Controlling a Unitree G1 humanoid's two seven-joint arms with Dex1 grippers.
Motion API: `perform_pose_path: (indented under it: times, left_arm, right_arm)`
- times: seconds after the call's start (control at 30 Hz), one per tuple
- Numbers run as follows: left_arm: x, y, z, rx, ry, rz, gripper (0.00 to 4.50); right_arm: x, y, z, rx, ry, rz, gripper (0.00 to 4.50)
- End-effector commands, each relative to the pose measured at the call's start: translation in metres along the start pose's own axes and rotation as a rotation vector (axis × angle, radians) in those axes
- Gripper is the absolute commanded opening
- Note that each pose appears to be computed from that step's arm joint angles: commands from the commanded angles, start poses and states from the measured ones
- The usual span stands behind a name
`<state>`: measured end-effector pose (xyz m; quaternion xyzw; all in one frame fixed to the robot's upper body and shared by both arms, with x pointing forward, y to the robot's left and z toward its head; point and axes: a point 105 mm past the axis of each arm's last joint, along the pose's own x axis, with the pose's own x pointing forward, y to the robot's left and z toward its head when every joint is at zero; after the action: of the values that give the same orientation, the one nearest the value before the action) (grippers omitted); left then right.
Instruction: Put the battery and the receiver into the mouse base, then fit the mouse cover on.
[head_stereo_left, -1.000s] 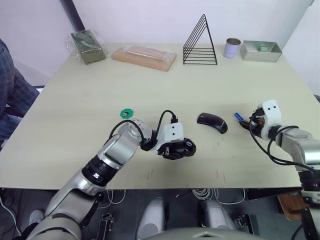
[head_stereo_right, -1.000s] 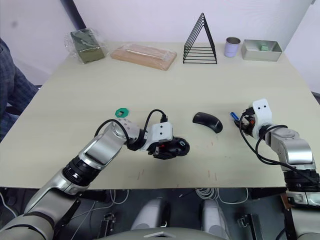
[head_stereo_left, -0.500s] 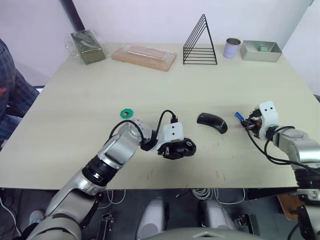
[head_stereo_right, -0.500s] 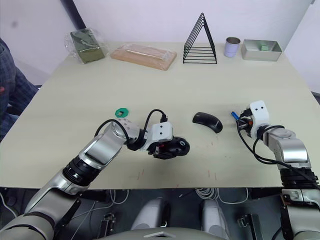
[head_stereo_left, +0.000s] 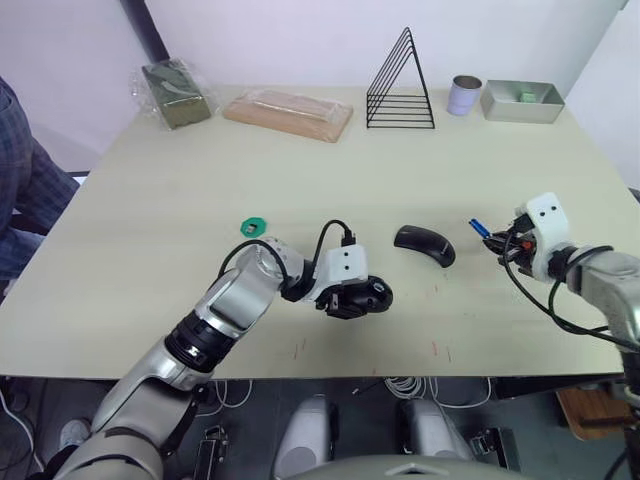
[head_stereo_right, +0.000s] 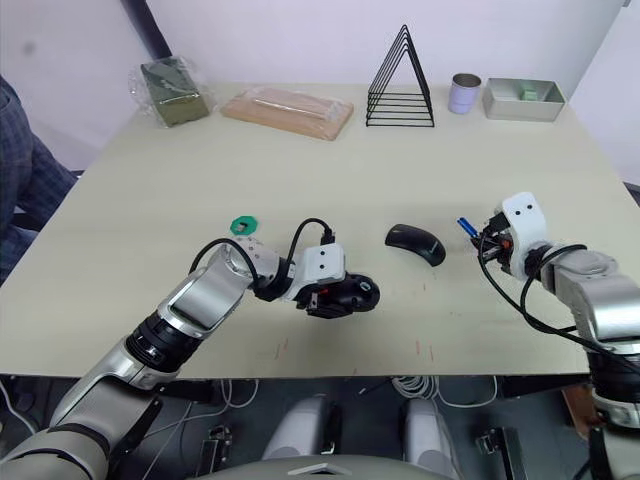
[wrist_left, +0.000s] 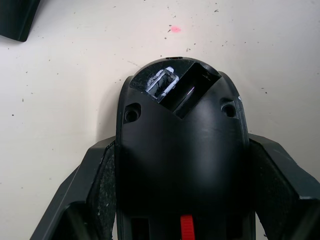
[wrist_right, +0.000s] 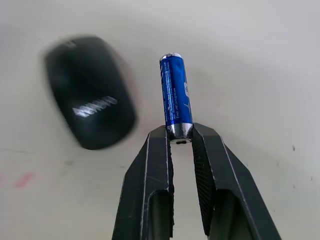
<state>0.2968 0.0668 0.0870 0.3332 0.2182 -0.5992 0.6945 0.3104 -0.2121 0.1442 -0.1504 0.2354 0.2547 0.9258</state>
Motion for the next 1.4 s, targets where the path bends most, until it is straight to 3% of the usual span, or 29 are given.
perform_pose_path:
  times: [0.03,0.1,0.27,0.4,0.8,1.4]
  left_arm:
    - [0.007,-0.002,-0.008,-0.012,0.033,-0.010,2.97]
    - [0.007,-0.001,-0.008,-0.013,0.032,-0.010,2.97]
    - [0.008,-0.001,-0.007,-0.008,0.029,-0.016,2.97]
    - [0.008,-0.002,-0.006,-0.009,0.025,-0.018,2.97]
    - [0.007,-0.003,-0.006,-0.016,0.027,-0.019,2.97]
    - [0.008,-0.009,-0.006,-0.013,0.026,-0.034,2.97]
  right_arm:
    - [-0.035,0.023,0.025,-0.127,0.083,0.095,0.05]
    - [-0.044,0.037,0.032,-0.115,0.110,0.198,0.05]
    - [-0.052,0.052,0.025,-0.052,0.244,0.285,0.05]
    - [-0.044,0.067,0.026,-0.057,0.252,0.350,0.05]
    - [-0.009,0.095,0.010,0.068,0.343,0.450,0.05]
    - [0.012,0.138,0.026,0.159,0.359,0.537,0.05]
